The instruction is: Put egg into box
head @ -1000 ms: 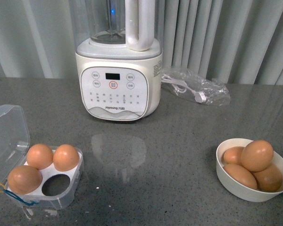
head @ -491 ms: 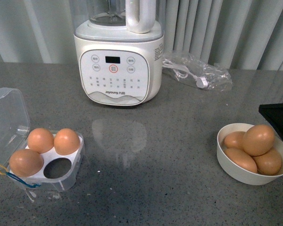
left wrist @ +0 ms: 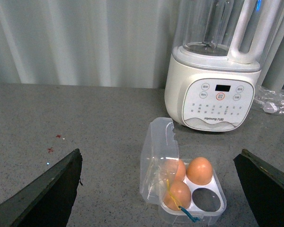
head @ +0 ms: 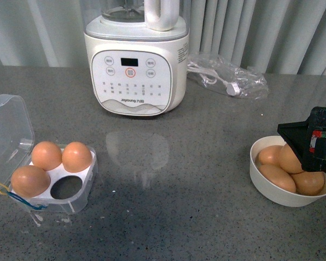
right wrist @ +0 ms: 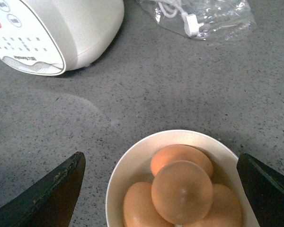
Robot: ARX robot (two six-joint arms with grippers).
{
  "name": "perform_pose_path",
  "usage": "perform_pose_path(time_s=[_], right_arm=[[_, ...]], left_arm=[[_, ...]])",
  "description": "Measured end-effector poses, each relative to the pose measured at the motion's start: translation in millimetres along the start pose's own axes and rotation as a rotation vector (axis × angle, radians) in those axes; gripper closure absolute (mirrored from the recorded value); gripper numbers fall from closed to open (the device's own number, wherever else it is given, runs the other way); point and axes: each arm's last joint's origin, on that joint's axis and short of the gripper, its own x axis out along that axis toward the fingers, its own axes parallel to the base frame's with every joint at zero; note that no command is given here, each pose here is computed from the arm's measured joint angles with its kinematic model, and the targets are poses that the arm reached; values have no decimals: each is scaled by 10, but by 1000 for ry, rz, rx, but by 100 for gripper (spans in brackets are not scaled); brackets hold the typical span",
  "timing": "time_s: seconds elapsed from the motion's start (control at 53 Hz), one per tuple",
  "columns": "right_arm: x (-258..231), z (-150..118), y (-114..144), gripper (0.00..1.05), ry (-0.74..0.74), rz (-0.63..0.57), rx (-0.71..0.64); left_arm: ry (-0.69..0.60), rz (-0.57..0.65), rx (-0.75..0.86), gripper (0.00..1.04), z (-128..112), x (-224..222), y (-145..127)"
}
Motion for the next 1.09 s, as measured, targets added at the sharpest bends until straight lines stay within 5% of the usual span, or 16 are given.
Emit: perform_pose_path(time_s=[1.094], right_arm=[[156, -49, -294, 7, 13, -41, 40]], left_arm=[[0, 0, 0, 7, 0, 0, 0]])
